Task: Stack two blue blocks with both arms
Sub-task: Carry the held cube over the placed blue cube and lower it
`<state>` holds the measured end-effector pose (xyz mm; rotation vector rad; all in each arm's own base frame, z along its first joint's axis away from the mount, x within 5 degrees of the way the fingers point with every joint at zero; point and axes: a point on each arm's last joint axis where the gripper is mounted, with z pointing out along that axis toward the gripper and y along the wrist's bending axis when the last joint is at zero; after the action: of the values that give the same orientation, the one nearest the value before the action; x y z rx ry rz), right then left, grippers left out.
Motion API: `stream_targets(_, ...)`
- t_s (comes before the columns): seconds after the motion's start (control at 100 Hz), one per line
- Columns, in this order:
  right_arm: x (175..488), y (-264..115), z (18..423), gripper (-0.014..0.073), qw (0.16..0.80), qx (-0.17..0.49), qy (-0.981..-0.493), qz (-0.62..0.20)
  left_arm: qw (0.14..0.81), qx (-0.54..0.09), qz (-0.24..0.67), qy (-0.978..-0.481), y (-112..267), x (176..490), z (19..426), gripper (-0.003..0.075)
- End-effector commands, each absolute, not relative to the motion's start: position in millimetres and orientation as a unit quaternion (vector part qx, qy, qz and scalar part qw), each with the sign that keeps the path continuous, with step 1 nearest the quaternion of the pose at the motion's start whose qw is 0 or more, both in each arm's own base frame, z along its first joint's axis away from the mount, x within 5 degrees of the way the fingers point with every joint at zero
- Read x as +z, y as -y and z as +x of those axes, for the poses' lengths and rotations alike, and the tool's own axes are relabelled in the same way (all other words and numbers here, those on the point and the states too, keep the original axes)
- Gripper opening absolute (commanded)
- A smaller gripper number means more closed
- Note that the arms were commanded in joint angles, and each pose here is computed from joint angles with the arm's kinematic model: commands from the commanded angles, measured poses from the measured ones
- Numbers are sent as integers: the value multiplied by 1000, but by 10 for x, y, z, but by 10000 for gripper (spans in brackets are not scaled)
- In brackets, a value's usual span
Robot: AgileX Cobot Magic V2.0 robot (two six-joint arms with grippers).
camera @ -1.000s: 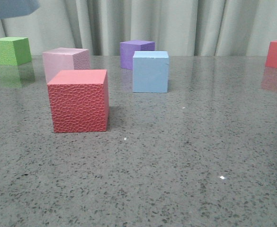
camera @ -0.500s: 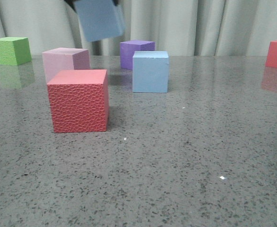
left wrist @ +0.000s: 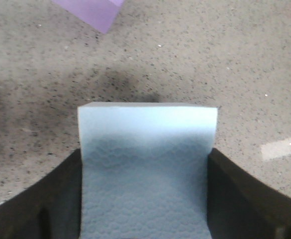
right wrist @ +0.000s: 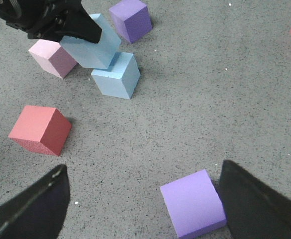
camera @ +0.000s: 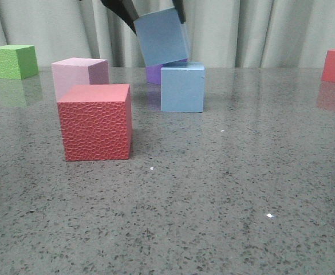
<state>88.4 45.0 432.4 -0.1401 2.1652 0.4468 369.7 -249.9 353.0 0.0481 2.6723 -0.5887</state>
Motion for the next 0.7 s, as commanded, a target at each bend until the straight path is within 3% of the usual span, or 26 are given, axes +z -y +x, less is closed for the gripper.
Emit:
stream_targets(0.0, 4436, -439, 892, 611, 483, 185, -854, -60, 244, -257, 17, -935, 2504, 3879, 3582, 309)
stream_targets(0.25, 4437, -438, 893, 611, 484, 185, -853, -60, 245, -258, 17, -935, 2505, 3880, 3583, 316)
stream_targets(0.49, 4437, -435, 894, 611, 485, 183, -853, -60, 248, -270, 20, -930, 2521, 3916, 3578, 479)
stream_targets(0.69, 4437, -433, 895, 611, 485, 181, -853, -60, 274, -288, 31, -917, 2516, 4109, 3558, 496)
